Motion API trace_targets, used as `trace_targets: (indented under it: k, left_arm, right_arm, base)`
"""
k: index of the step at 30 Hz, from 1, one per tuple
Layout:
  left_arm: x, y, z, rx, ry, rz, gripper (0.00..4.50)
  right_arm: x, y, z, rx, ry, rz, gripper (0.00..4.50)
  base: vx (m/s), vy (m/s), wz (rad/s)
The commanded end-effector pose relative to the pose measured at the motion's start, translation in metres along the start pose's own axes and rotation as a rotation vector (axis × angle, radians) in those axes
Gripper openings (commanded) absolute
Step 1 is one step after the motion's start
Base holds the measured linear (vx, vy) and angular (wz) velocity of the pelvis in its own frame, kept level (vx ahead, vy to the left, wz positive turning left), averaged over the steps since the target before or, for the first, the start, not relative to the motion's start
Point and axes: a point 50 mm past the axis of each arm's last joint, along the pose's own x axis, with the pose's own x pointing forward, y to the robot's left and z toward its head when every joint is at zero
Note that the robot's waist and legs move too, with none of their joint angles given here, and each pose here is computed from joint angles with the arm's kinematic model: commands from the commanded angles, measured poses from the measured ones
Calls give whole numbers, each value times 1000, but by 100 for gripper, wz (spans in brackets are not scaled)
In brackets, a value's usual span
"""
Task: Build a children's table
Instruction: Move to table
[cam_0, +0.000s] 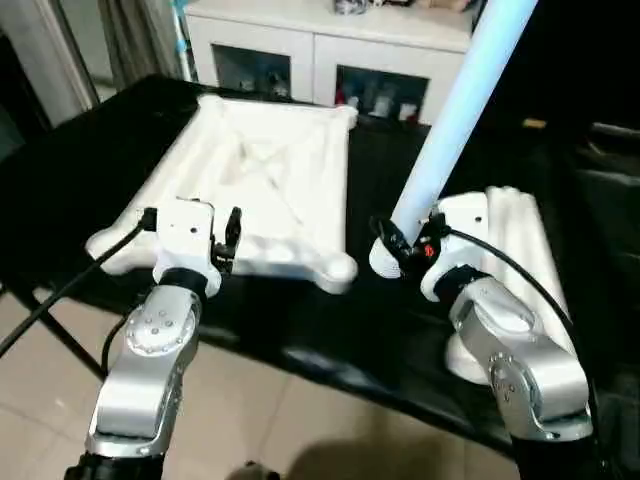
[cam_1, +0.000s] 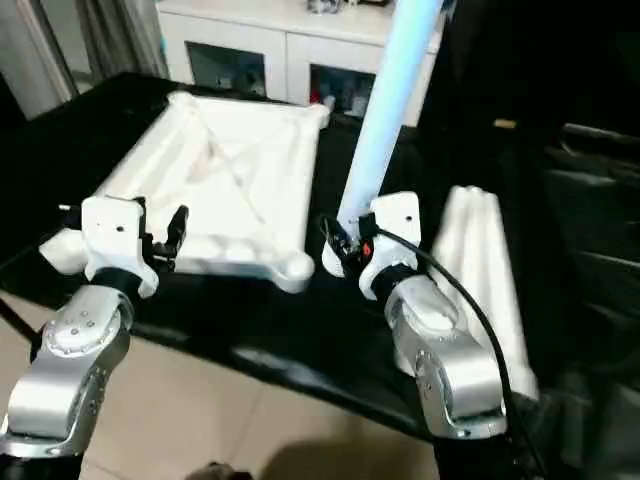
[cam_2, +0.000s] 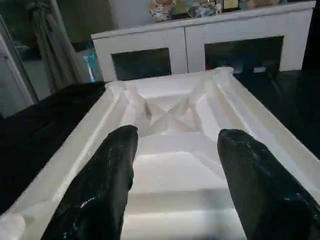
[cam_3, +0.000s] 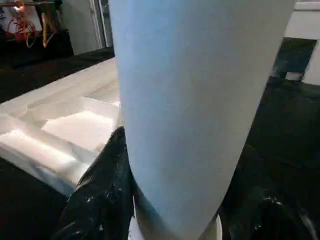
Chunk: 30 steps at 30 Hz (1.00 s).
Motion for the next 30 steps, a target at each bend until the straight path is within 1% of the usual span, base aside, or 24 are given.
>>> trace_targets:
  k: [1,3,9,14,18,20,26,27,30]
  left_arm:
    - [1,1,1,23,1,-9,296]
    - [1,3,2,20,-8,-15,296]
    - [2,2,2,16,-8,-20,296]
    - [4,1,3,13,-11,-27,296]
    - [6,1,5,58,-24,-5,296]
    - [6,-1,5,73,-29,-9,296]
    - [5,-1,5,30,-29,7,296]
    - [5,2,5,36,-28,26,296]
    - [6,4,4,19,-12,17,296]
  right_arm:
    - [1,-4,1,2,2,-18,188]
    - [1,-5,0,4,7,-22,188]
    - [0,-5,-2,7,12,-29,188]
    - [0,-6,-3,12,14,-41,188]
    - [-1,-7,-5,21,31,-46,188]
    - [0,-9,-5,20,33,-53,188]
    - [1,-10,-5,14,33,-53,188]
    - [1,-9,-6,13,35,-47,188]
    - [2,-8,-6,12,40,-39,188]
  base:
    - [-35,-154,-30]
    - [-36,-132,-33]
    - [-1,16,-1]
    - [1,204,3]
    - [-29,230,-11]
    - [-70,111,-29]
    - [-72,81,-15]
    - [-68,-46,-9]
    - [-52,-96,-27]
